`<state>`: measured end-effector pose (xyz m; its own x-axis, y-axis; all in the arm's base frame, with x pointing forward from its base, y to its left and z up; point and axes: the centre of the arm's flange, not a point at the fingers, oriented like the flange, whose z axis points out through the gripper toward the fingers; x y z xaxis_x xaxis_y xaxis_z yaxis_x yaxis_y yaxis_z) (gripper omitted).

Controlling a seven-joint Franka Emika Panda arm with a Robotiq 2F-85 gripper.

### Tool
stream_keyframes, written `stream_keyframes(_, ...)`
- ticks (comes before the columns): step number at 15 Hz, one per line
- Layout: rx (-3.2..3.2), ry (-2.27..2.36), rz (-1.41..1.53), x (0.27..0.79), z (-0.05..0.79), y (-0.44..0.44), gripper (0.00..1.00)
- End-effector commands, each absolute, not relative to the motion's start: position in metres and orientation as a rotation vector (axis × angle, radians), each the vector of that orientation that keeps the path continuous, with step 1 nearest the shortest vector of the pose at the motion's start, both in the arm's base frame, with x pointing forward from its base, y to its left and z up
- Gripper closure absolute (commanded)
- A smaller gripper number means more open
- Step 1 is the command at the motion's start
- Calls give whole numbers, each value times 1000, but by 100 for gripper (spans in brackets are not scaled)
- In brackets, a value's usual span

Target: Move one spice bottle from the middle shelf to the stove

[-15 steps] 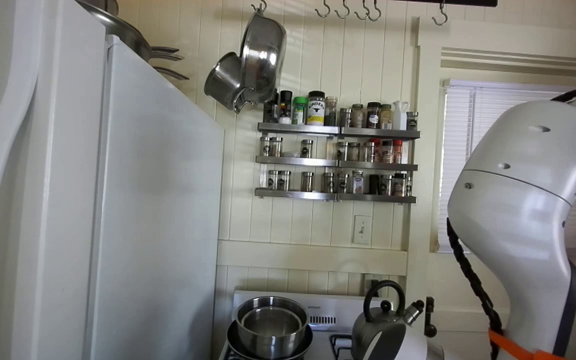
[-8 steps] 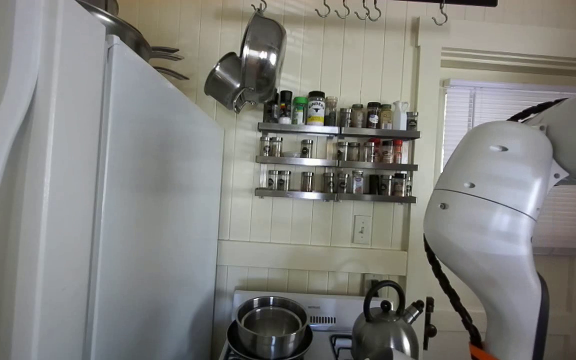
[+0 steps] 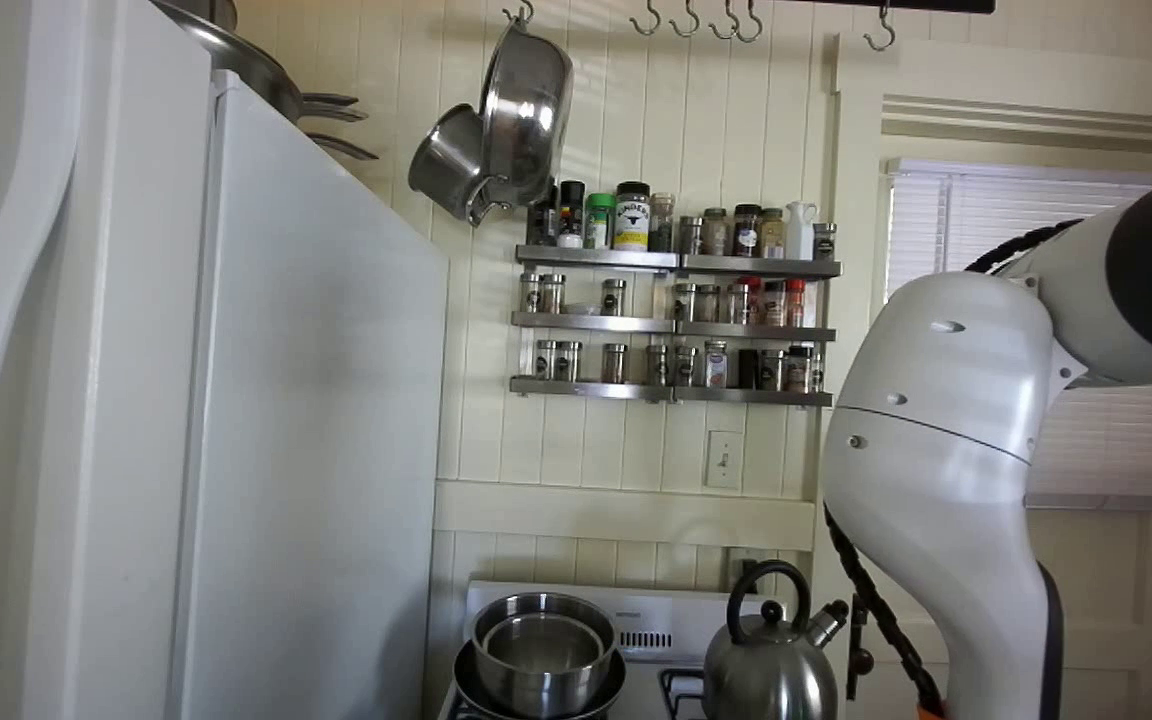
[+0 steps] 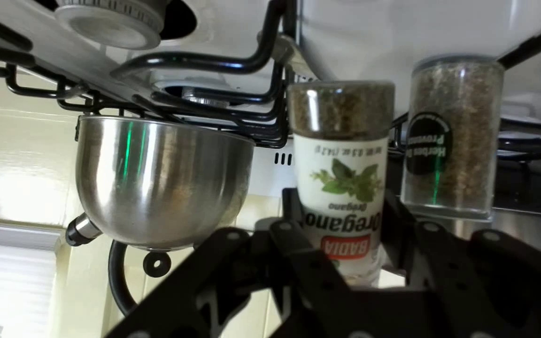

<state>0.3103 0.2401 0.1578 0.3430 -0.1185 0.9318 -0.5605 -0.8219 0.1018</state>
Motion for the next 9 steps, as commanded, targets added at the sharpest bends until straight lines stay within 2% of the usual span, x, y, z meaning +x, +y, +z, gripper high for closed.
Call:
stream_keyframes(1, 2216, -589, 1552, 316, 138, 248, 81)
stream_keyframes(9, 2235, -618, 1532, 315, 135, 253, 81)
